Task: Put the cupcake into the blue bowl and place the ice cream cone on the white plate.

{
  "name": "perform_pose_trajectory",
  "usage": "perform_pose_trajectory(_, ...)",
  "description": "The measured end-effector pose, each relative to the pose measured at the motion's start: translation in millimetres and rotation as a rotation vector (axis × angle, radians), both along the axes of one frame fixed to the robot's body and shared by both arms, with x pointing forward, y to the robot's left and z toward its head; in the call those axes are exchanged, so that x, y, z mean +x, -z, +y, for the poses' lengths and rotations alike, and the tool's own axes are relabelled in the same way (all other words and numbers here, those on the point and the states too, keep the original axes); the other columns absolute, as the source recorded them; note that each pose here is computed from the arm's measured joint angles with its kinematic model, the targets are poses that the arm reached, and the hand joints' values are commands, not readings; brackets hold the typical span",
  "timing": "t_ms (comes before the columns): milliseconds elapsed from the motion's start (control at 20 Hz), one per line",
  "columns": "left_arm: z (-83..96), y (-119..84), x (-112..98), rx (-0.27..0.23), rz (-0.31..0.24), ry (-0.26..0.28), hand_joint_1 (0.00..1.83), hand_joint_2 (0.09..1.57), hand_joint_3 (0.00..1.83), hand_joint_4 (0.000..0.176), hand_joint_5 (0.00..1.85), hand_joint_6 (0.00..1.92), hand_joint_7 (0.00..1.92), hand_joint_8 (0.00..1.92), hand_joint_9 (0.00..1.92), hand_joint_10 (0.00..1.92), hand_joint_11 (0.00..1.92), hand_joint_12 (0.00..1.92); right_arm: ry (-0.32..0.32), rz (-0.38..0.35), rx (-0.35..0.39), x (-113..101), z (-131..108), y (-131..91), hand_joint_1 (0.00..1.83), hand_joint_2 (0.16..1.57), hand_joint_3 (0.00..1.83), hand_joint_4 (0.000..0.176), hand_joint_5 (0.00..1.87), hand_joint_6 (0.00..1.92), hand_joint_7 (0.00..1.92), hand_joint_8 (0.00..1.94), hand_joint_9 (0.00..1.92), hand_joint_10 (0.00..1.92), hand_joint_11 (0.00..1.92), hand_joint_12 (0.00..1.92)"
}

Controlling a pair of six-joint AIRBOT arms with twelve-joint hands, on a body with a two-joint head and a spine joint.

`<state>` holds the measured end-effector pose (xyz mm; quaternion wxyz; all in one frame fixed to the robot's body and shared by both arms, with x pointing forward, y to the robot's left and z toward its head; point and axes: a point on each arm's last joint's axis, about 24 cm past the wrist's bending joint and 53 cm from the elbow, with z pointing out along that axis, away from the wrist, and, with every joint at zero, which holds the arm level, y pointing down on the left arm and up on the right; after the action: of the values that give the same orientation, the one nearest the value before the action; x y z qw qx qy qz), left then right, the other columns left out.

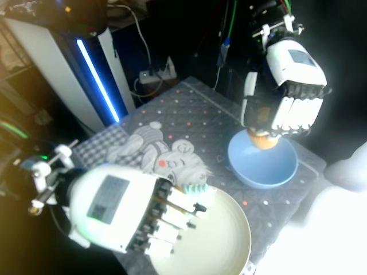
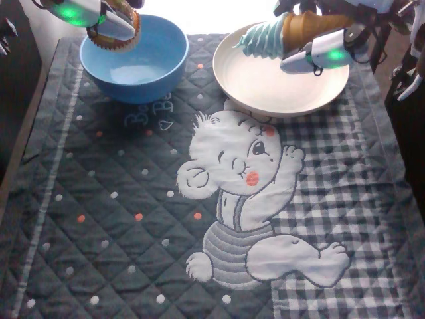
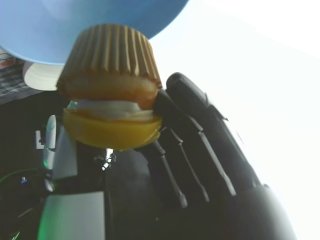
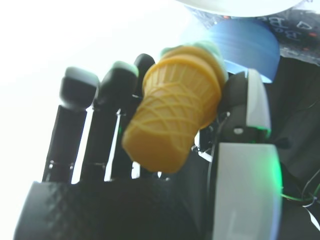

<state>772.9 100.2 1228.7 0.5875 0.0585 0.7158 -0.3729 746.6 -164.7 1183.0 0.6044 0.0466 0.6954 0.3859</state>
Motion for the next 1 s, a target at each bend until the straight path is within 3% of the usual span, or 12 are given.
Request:
perform_pose_trajectory(50,0.1,0.3,0.0,0.001,0.001,0.000,1.38,1.05,0.00,0.000,0.79,0.49,0.78,0.41,0.90,0.47,0.77,0.87,-0.001,0.001,0.000,-0.1,0.9,0.5,1.20,1.03,0.01,0.000,1.17,0.59,0.87,0.86,0.80,1.03,0.62,1.54)
perform_pose_trajectory(100,0.1,0.5,0.0,0.002,0.001,0.000,1.37,1.02,0.00,0.000,0.84,0.18,0.80,0.13,0.92,0.17,0.75,0.85,-0.001,0.002,0.001,-0.1,1.0,0.6,1.12,0.96,0.00,0.000,1.01,0.24,0.84,0.65,0.72,0.91,0.48,1.52)
perform_pose_trajectory(150,0.2,1.0,-0.1,0.002,0.002,0.000,1.34,1.01,0.00,0.000,0.85,0.06,0.81,0.04,0.89,0.05,0.66,0.81,-0.002,0.002,0.000,-0.2,1.3,0.7,1.08,0.94,0.00,0.000,0.94,0.07,0.92,0.38,0.78,0.62,0.46,1.32)
perform_pose_trajectory(200,-0.1,1.7,-0.4,0.002,0.002,0.001,1.32,1.01,0.00,0.000,0.85,0.03,0.80,0.01,0.86,0.02,0.60,0.79,-0.002,0.001,0.001,-0.2,1.2,0.5,1.07,0.93,0.00,0.000,0.91,0.02,1.00,0.17,0.86,0.38,0.47,1.19)
perform_pose_trajectory(300,0.1,2.6,-0.4,0.004,0.004,0.000,1.30,0.99,0.00,0.000,0.84,0.00,0.79,0.00,0.81,0.00,0.56,0.71,-0.002,0.000,0.002,-0.2,1.2,0.2,1.05,0.92,0.00,0.000,0.89,0.00,1.04,0.01,0.93,0.09,0.48,1.07)
perform_pose_trajectory(750,-0.7,5.6,-2.3,0.003,0.004,0.009,1.31,0.97,0.00,0.000,0.84,0.01,0.82,0.01,0.85,0.01,0.54,0.76,-0.002,0.002,0.001,-0.4,1.5,0.6,1.07,0.93,0.00,0.000,0.89,0.00,0.98,0.01,0.96,0.00,0.53,1.03)
perform_pose_trajectory(900,-0.8,5.5,-2.4,0.003,0.003,0.010,1.28,0.98,0.00,0.000,0.84,0.00,0.82,0.00,0.87,0.00,0.47,0.89,-0.003,0.001,0.001,-0.4,1.6,0.4,1.09,0.91,0.00,0.000,0.91,0.00,1.01,0.00,0.98,0.00,0.56,0.98)
perform_pose_trajectory(1000,-0.9,5.4,-2.5,0.003,0.003,0.010,1.27,0.97,0.00,0.000,0.85,0.00,0.84,0.00,0.91,0.01,0.50,0.98,-0.003,0.001,0.001,-0.4,1.6,0.5,1.09,0.89,0.00,0.000,0.86,0.00,1.04,0.01,0.98,0.00,0.47,1.05)
